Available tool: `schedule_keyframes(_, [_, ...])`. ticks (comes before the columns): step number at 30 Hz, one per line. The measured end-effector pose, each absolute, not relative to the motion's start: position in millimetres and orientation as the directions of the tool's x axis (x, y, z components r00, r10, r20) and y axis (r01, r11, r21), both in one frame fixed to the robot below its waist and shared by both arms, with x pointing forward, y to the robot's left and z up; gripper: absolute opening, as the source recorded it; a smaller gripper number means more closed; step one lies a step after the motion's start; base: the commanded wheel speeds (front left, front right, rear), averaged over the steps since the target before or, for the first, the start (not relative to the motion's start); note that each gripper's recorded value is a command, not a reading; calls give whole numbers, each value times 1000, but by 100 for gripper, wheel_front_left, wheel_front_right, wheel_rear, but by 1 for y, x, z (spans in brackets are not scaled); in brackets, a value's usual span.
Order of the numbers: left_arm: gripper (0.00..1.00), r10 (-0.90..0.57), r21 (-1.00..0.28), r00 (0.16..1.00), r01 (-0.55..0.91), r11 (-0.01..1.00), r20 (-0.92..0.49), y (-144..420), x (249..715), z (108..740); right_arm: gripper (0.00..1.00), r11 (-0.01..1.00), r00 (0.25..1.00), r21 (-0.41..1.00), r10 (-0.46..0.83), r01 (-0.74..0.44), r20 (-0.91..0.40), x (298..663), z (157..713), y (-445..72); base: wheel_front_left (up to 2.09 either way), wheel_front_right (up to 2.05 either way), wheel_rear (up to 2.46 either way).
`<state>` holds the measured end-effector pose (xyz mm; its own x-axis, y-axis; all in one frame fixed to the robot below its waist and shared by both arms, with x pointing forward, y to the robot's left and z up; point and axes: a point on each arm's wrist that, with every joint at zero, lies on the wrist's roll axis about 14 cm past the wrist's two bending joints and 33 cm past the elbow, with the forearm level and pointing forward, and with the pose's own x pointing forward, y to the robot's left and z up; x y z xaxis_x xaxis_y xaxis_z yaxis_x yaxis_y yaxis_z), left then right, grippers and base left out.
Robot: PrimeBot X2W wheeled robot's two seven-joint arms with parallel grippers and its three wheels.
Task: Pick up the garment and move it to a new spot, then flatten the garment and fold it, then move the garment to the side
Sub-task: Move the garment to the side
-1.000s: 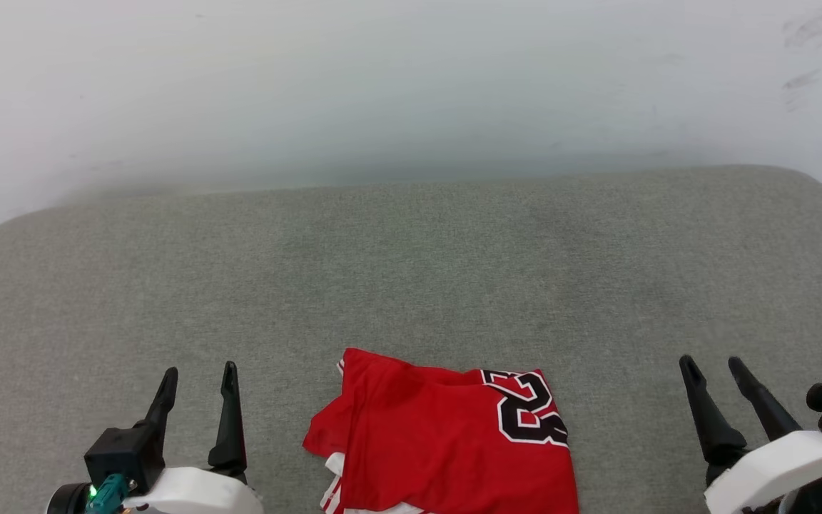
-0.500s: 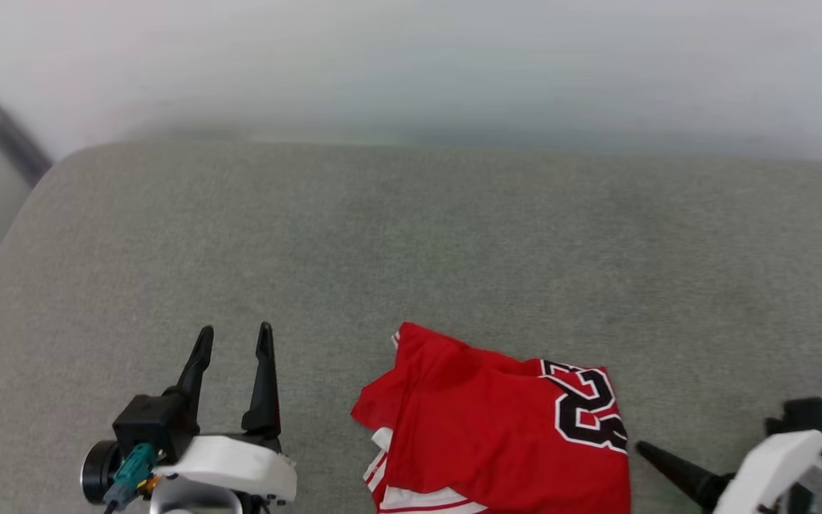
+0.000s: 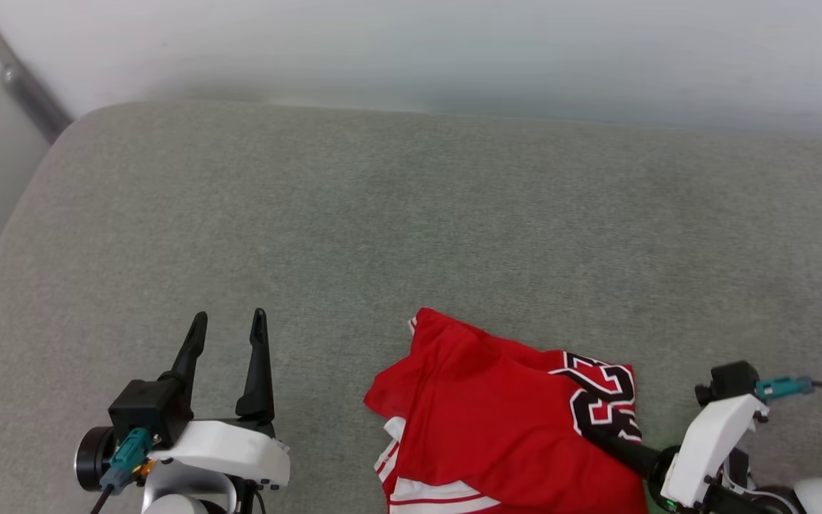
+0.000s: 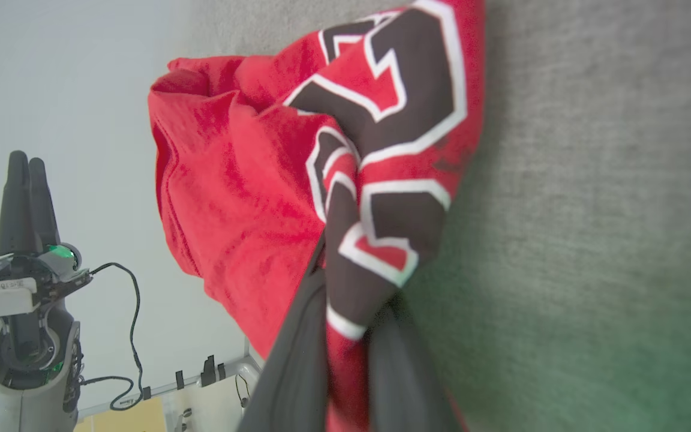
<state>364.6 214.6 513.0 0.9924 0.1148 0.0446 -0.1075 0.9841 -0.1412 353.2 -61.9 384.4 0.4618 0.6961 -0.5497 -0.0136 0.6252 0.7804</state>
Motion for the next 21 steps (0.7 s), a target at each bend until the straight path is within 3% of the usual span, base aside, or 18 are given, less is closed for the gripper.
schedule_keyframes(4, [100,93,-140,994,-85,987,55,210,369,515,0,718,513,673,650,-175,-560,365,403,-75,0,0,0])
schedule_keyframes(9, [100,31,-147,997,-20,989,69,191,377,519,0,868,576,386,497,-313,-649,367,407,-122,0,0,0])
schedule_keyframes(15, [100,-97,-155,991,110,982,88,149,394,522,0,956,649,145,281,-256,-707,361,412,-195,0,0,0])
schedule_keyframes(21, [100,-257,-166,960,272,948,109,93,415,524,0,996,694,41,84,-79,-715,343,413,-263,0,0,0])
